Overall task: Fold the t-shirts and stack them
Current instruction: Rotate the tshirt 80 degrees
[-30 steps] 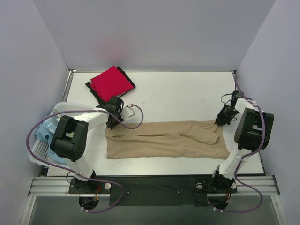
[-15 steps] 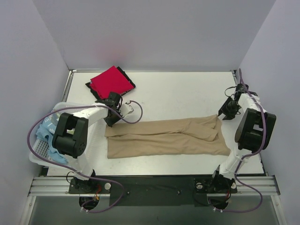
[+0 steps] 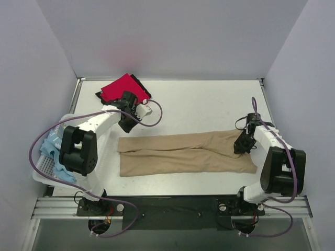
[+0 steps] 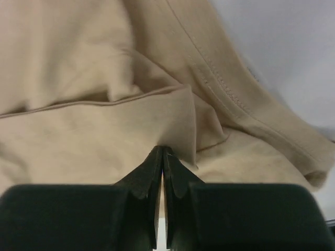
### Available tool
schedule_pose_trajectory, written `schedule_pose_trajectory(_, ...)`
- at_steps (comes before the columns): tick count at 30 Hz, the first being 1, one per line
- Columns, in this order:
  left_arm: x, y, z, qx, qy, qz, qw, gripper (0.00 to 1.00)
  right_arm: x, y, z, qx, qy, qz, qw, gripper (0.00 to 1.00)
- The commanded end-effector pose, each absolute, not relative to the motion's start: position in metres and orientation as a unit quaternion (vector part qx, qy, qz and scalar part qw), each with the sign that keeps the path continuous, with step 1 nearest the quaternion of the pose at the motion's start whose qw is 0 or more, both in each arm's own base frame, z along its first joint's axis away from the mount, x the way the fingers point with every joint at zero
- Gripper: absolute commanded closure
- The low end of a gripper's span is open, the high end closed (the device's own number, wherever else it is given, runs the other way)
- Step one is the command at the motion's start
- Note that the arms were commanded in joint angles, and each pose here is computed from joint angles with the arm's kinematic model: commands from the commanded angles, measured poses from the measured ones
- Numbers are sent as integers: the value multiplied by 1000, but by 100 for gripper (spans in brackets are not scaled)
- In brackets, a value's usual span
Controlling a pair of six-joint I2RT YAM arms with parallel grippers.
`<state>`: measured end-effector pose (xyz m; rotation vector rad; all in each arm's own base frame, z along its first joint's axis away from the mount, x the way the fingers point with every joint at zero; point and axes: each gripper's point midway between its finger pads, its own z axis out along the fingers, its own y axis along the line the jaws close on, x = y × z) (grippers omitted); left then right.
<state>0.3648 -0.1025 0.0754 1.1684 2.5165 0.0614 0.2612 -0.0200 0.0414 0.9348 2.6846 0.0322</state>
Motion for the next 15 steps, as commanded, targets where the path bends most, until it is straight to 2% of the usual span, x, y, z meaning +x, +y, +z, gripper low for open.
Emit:
schedule_pose_trajectory(1,343,-112,69,413,898,-18,149,80,256,-8,11,368,925,39,89,100)
schedule_pose_trajectory(3,340,-117,72,417,897,-27,145,80,268,-11,-1,371,925,37,70,100)
schedule_pose_trajectory(7,329,-124,78,429,890,-53,144,79,325,-19,-9,376,924,39,65,100)
schedule_pose_trajectory(10,305,-125,82,466,870,-72,144,77,409,-15,-2,366,924,63,89,100)
schedule_pose_trajectory(11,298,-127,85,476,863,-78,147,76,426,-9,-21,364,926,68,71,100)
schedule_pose_trajectory(12,284,-124,87,495,853,-82,142,76,473,-2,4,354,925,89,110,100)
schedule_pose_trajectory(13,274,-127,88,505,847,-99,137,74,484,13,-19,348,928,107,84,100)
schedule_pose_trajectory(14,256,-124,91,522,837,-113,122,73,531,27,12,332,923,140,132,100)
schedule_pose_trajectory(15,245,-127,92,534,827,-132,115,72,562,42,17,323,916,183,149,100)
